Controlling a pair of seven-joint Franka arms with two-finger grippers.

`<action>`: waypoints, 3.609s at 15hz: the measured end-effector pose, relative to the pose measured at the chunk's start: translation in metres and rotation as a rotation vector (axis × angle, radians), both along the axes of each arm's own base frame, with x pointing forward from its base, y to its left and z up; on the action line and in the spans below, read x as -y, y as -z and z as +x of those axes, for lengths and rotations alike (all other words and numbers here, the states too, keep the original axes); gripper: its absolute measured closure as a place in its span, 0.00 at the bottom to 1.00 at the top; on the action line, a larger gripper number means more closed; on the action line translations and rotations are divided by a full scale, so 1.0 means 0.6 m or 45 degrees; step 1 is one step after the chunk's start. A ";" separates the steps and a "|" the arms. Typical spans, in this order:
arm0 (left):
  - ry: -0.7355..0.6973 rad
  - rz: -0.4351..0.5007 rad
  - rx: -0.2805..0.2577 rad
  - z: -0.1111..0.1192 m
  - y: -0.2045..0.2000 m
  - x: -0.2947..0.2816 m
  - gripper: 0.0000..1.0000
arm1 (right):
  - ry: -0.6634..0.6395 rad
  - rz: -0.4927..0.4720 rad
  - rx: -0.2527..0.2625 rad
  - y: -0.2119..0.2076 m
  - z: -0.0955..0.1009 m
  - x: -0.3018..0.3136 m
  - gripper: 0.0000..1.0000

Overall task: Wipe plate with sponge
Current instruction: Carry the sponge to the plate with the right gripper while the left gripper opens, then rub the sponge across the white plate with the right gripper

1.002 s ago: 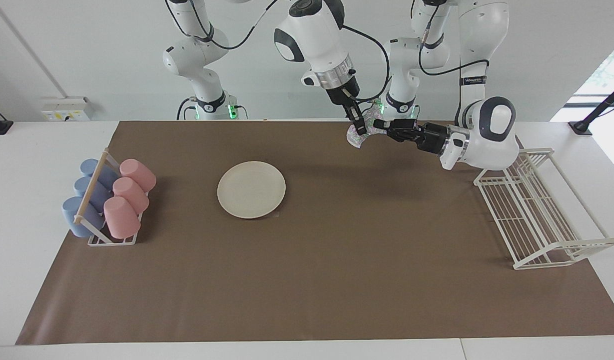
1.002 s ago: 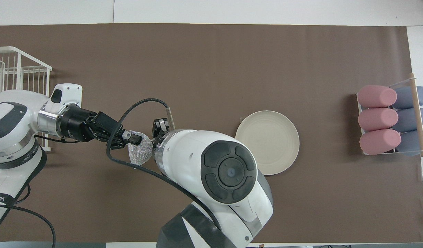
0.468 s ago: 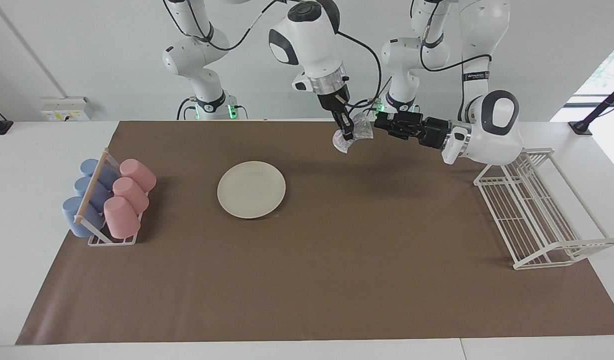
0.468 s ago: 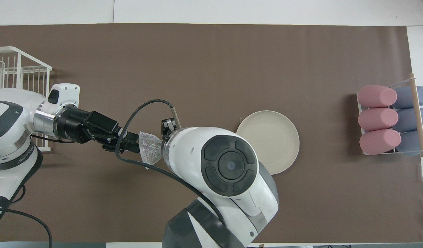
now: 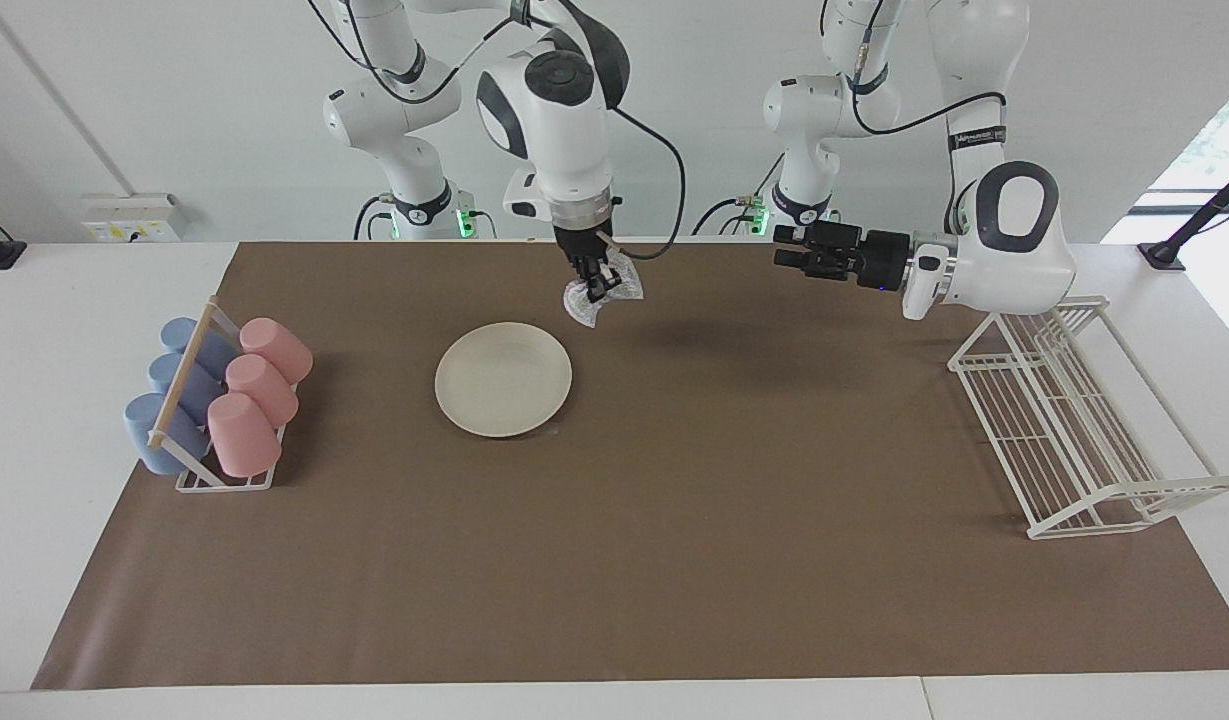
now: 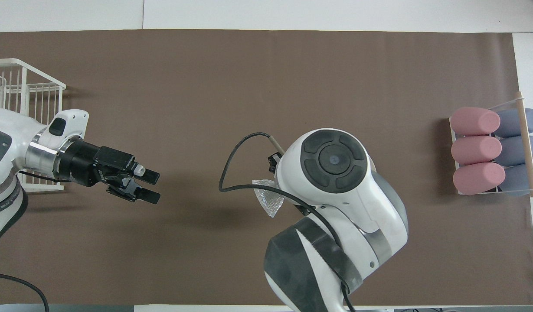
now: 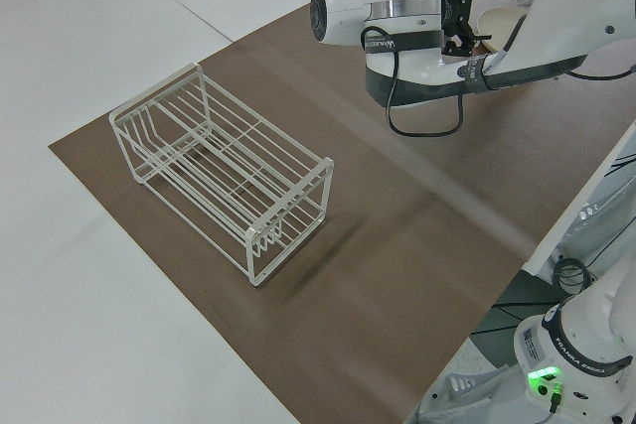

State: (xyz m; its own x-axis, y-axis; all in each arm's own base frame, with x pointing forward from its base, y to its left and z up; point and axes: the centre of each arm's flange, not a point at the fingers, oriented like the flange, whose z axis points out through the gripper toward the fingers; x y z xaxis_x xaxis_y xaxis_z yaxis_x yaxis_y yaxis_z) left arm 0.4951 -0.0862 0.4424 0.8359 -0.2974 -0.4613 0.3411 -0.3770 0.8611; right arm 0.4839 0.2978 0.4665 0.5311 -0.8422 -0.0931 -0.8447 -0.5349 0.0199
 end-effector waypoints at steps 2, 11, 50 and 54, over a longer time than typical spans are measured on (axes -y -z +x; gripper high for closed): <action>0.012 0.099 0.024 0.000 -0.002 -0.034 0.00 | 0.001 0.013 0.038 0.063 0.031 0.100 0.88; -0.043 0.340 0.107 0.019 0.002 -0.105 0.00 | 0.006 0.040 0.066 0.244 -0.028 0.168 0.88; -0.075 0.981 0.199 0.062 0.004 -0.099 0.00 | -0.127 0.110 0.140 0.283 -0.021 0.179 0.88; -0.075 0.981 0.199 0.062 0.004 -0.099 0.00 | -0.092 0.113 0.134 0.279 -0.026 0.156 0.88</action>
